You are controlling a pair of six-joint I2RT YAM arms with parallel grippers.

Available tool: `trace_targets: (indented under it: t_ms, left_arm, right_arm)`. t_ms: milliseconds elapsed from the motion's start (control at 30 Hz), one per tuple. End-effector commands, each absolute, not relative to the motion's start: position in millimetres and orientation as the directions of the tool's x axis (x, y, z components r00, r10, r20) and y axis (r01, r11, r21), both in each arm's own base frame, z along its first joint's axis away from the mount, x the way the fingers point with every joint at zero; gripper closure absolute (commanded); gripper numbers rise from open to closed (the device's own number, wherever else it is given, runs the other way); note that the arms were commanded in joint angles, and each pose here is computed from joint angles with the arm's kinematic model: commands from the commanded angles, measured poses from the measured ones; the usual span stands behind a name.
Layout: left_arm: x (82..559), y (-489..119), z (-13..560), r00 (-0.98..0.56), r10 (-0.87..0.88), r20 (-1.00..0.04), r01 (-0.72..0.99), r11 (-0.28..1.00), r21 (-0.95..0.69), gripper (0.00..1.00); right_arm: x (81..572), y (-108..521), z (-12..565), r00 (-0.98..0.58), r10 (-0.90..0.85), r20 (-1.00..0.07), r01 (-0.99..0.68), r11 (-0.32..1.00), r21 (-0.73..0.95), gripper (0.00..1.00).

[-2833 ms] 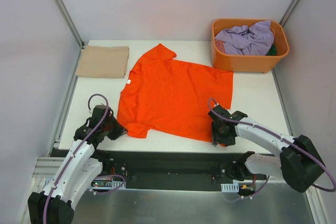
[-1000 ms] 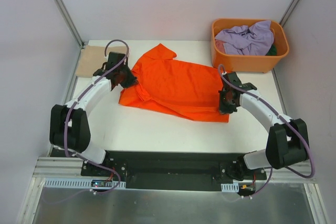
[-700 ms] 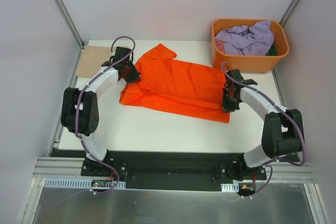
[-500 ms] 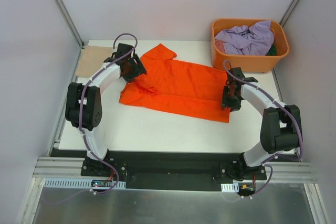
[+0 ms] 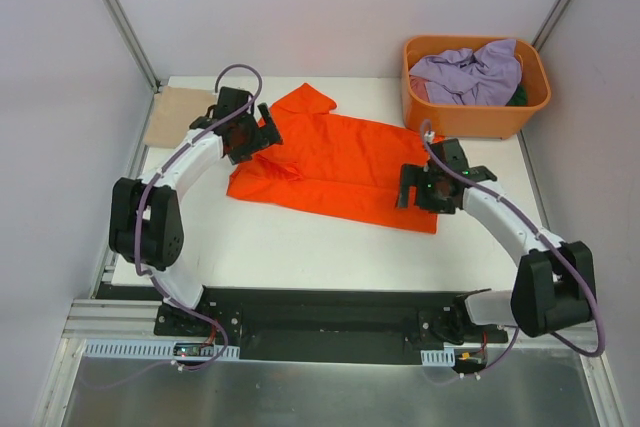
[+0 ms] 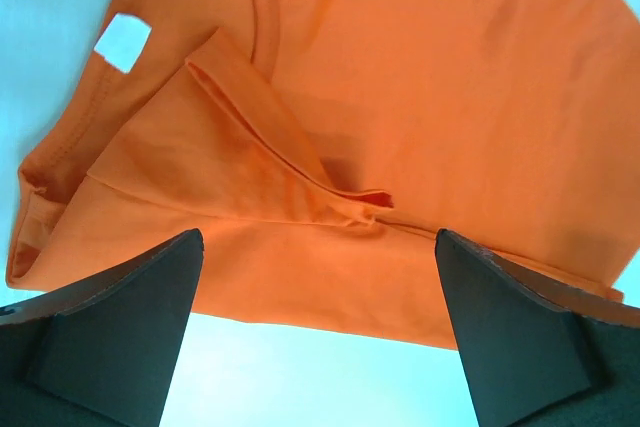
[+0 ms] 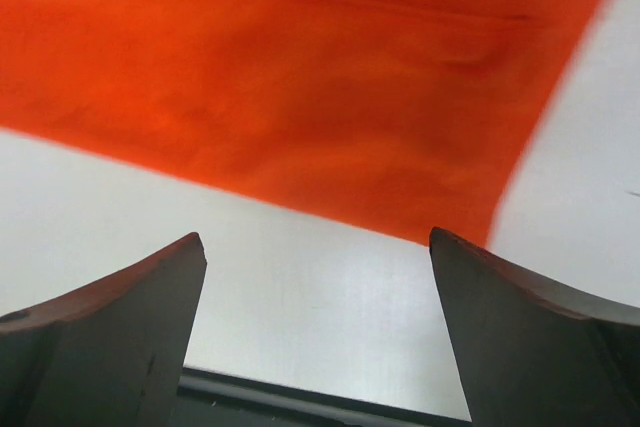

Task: Fold and stack the t-shirts
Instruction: Fold the flattened tshirt in 1/3 of the way

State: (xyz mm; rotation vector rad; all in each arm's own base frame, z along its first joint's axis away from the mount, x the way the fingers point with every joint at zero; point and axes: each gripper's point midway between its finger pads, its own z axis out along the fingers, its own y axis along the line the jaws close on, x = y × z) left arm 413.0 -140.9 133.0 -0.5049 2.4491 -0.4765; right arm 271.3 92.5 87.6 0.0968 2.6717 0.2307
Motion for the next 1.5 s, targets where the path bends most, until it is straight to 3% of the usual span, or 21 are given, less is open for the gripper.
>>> trace_targets:
  t_ms: [0,133,300,467,767,967,1233,1467]
  left_arm:
    - [409.7,-129.8,100.5,-0.769,-0.439,-0.464,-0.275,0.883,-0.38,0.01]
    - [416.4,-140.2,73.8,-0.82,-0.434,-0.375,-0.272,0.87,-0.412,0.01]
    - [404.1,-127.9,49.0,-0.818,-0.453,-0.353,-0.334,0.875,-0.35,0.01]
    - [359.0,-118.7,32.3,-0.821,-0.486,-0.301,-0.389,0.861,-0.328,0.01]
    - [240.4,-104.4,21.4,-0.773,-0.574,-0.27,-0.472,0.804,-0.361,0.01]
    - [192.4,-109.2,33.7,-0.728,-0.604,-0.325,-0.448,0.778,-0.442,0.01]
    - [198.3,-129.3,74.0,-0.71,-0.596,-0.374,-0.35,0.76,-0.547,0.01]
    - [205.2,-182.7,70.5,-0.85,-0.446,-0.28,-0.252,0.812,-0.527,0.01]
  right_arm:
    - [266.0,154.4,75.7,-0.922,0.011,-0.388,-0.146,0.916,0.374,0.04]
    - [276.9,156.0,51.4,-0.943,0.027,-0.332,-0.093,0.936,0.341,0.04]
    - [263.6,140.0,32.6,-0.96,0.033,-0.277,-0.049,0.958,0.282,0.04]
    - [235.0,130.1,17.7,-0.974,0.042,-0.225,-0.024,0.958,0.285,0.04]
    - [182.9,115.2,15.4,-0.97,0.07,-0.231,-0.003,0.953,0.304,0.04]
    - [159.4,108.0,28.5,-0.961,0.055,-0.271,-0.034,0.949,0.312,0.04]
    - [163.9,113.1,52.0,-0.925,0.055,-0.375,-0.089,0.93,0.356,0.04]
    - [167.7,107.7,47.6,-0.929,0.055,-0.366,-0.07,0.945,0.32,0.04]
